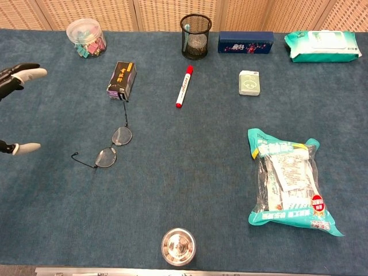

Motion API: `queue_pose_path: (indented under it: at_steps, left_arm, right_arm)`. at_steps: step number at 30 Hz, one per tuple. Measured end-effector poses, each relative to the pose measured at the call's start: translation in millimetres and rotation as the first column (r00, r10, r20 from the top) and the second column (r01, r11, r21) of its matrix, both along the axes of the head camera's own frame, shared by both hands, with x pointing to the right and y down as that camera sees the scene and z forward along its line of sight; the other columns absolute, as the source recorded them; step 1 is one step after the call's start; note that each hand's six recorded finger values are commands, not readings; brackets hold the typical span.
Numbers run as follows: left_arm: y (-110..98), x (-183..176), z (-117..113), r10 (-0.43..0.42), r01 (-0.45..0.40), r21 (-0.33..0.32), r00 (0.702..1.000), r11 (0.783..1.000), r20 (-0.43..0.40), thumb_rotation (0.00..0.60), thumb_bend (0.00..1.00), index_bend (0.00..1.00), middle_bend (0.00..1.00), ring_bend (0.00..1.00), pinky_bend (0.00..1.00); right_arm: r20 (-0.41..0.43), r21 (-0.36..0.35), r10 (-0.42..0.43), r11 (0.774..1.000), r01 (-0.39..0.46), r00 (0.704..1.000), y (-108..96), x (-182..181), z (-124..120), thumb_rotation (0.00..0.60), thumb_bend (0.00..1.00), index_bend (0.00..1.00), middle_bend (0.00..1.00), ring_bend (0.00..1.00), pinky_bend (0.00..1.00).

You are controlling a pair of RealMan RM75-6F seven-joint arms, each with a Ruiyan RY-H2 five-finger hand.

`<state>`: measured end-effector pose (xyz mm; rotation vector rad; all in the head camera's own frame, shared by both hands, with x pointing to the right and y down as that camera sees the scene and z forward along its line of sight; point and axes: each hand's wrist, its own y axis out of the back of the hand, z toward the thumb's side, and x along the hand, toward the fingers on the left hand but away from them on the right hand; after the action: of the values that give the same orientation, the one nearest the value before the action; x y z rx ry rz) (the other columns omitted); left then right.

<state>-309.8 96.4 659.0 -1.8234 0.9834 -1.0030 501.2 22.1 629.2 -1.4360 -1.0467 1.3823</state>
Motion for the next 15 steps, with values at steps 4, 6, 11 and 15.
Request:
queue_pose_path:
  at_steps: [4,6,11,15]
  left_arm:
    - [1.5,3.7,0.3,0.057,-0.056,0.029,0.997,0.998,-0.044,0.6,0.02,0.04,0.0,0.0,0.17]
    - [2.0,3.4,1.4,0.075,-0.073,0.035,0.996,0.997,-0.045,0.6,0.02,0.04,0.0,0.0,0.17]
    - [7.2,0.1,12.0,0.106,-0.106,0.006,0.994,0.994,0.003,0.6,0.02,0.04,0.0,0.0,0.17]
    - [12.9,-0.6,15.9,0.113,-0.113,-0.023,0.994,0.993,0.001,0.6,0.02,0.04,0.0,0.0,0.17]
  right_arm:
    - [0.005,-0.008,-0.013,1.0,0.014,1.0,0.3,-3.0,1.6,0.6,0.37,0.31,0.33,0.26,0.36]
    - [0.007,-0.009,-0.018,1.0,0.018,1.0,0.4,-4.1,1.1,0.6,0.37,0.31,0.33,0.26,0.36]
    - [0.008,-0.015,-0.016,1.0,0.016,1.0,1.4,-3.1,0.9,0.6,0.37,0.31,0.33,0.26,0.36]
    - [0.005,-0.022,-0.007,1.0,0.007,1.0,1.4,0.0,2.5,0.6,0.37,0.31,0.32,0.26,0.36]
